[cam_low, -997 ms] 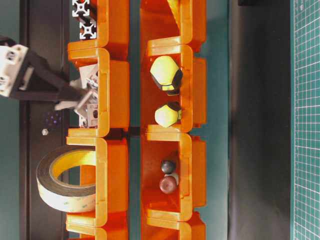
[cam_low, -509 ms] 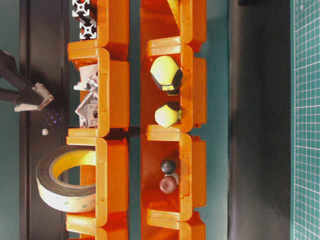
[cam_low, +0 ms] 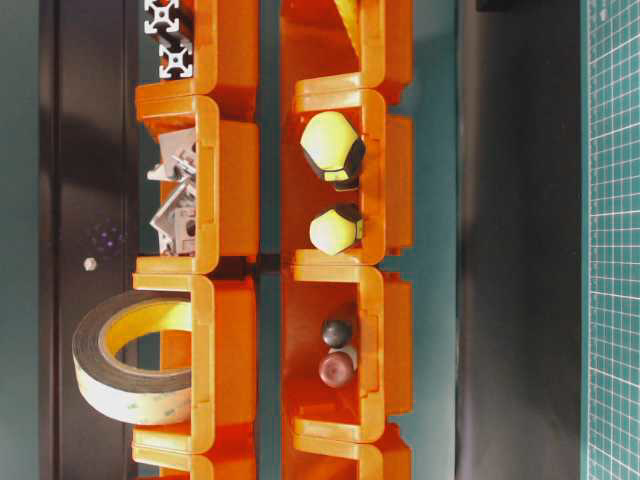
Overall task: Pick corner brachets from container rack with right arm.
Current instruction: 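Lift the held brackets out of the bin and carry them over the mat, then lower the brackets onto the green mat and open the right gripper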
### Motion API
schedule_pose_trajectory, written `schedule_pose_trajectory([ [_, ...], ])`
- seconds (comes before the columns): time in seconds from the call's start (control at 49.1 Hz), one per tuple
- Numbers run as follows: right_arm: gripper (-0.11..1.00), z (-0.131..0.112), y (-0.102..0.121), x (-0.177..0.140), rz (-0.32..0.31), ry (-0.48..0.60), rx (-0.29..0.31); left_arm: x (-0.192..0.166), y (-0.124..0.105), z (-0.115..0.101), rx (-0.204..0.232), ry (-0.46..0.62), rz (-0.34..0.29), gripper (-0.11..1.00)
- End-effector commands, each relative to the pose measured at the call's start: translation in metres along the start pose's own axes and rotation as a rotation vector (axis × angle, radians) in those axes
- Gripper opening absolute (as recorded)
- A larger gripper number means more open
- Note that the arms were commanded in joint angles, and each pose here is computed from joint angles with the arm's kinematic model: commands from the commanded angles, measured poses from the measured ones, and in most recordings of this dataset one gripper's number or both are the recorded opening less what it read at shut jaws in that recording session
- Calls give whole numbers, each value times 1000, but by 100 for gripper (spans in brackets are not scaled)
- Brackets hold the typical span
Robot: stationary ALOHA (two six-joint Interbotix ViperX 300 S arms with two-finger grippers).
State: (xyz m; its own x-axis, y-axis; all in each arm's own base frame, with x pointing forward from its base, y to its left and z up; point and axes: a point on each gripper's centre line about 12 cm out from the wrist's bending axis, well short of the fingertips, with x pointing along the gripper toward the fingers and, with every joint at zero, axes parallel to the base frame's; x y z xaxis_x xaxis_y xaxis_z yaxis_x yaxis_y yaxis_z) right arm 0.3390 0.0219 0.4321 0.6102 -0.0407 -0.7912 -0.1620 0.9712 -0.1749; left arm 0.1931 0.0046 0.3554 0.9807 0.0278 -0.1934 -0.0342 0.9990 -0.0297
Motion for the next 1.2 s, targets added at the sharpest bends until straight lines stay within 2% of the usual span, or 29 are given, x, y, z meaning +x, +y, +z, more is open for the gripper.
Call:
schedule_pose_trajectory([
  [0.0,53,-6,25,-7,30,-37,-48,-4,0,12,1,-35,1,0],
  [0.224,53,-40,75,17,69,47,-138,-9,-2,13,-2,-23,-11,0],
  [0.427,53,-69,109,65,100,140,-133,-11,-4,13,0,-15,-19,0],
  [0.57,53,-69,117,96,85,144,-158,-10,-5,12,2,-12,-22,0],
  [0.814,53,-69,122,171,16,183,-260,-9,-4,9,7,4,-19,0],
  [0.936,53,-64,122,204,1,161,-298,-9,-3,8,6,13,-14,0],
  [1.18,53,-59,119,252,2,135,-300,-9,-4,9,1,4,-16,0],
])
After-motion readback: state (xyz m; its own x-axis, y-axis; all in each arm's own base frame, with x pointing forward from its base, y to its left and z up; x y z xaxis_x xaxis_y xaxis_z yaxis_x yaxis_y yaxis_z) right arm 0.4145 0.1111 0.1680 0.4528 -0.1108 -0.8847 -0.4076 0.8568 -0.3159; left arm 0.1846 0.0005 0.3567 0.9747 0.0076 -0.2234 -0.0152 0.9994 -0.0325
